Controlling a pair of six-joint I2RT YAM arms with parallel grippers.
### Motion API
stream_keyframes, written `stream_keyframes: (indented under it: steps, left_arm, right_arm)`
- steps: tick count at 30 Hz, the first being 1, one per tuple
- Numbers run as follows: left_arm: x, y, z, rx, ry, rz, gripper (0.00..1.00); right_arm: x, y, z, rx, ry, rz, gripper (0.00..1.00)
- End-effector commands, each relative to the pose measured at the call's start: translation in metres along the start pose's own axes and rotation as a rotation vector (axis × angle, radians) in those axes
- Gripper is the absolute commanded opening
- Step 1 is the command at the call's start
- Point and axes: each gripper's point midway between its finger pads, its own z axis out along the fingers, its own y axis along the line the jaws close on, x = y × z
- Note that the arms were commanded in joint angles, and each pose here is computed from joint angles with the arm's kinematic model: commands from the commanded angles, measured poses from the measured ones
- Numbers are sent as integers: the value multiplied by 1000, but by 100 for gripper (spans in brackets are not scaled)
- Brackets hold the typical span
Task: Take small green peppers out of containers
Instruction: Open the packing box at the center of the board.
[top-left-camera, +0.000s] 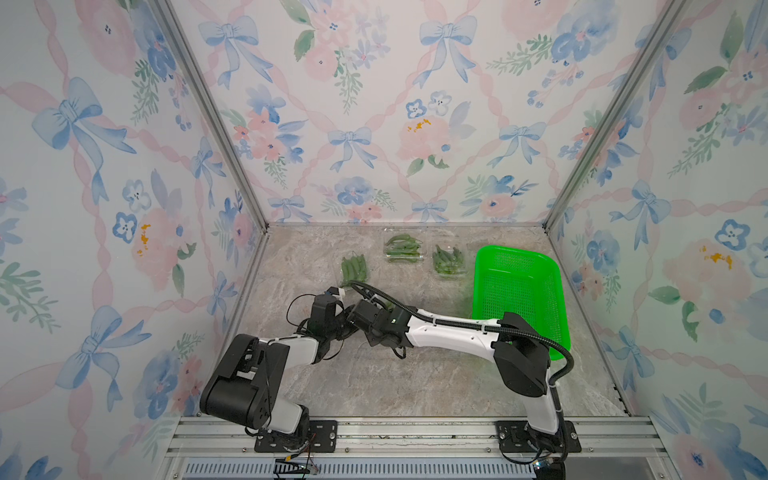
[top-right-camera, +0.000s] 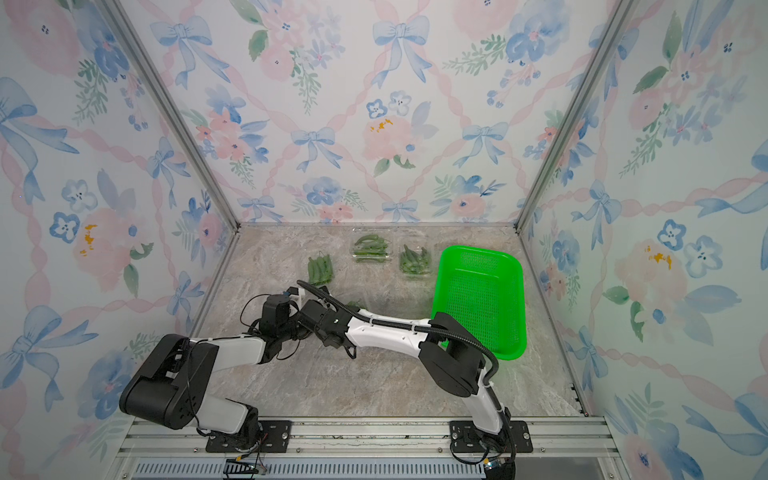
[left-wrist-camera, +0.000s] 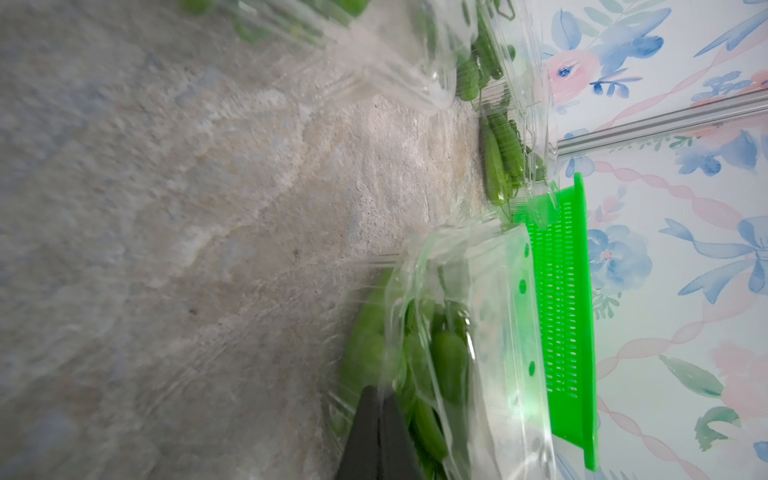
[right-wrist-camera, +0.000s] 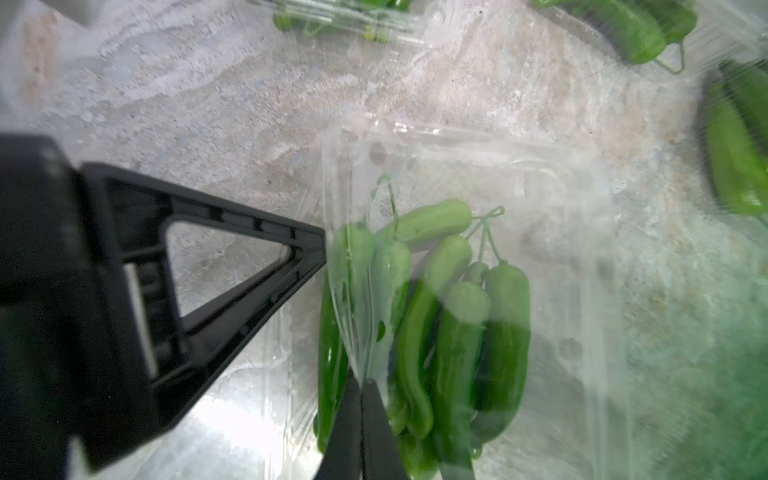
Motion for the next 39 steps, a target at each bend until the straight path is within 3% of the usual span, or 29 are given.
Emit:
stream_keyframes:
  steps: [1,7,13,19,23,27,30,34,39]
  left_arm:
    - [15,35,0,-140,45,-28,0]
    - [14,37,0,-159,49,-22,0]
    - [12,33,-1,-148,45,-17,1]
    - [4,19,-6,-122,23,-7,10]
    - [2,16,-7,-120,19,-11,12]
    - [1,16,-9,-122,15,-10,23]
    - [-1,15,-11,-125,6,-3,25]
    - [-3,13,-14,-124,-6,5,35]
    - [-6,7,-18,-106,-18,17,47]
  right_arm:
    - [-20,-11,-27,-41,-43,33,0]
    - [-35,-15,-42,-76,-79,69,0]
    - [-37,-48,-48,-50,-86,124,0]
    - [-34,-79,-53,-61,-60,194,18]
    - [-33,-96,-55,-66,-51,236,39]
    - [-32,-121,-60,-61,-49,281,57]
    - [-35,-151,-75,-41,-85,314,64]
    - [-39,-181,-95,-75,-158,362,68]
    - [-43,-181,-107,-134,-194,358,68]
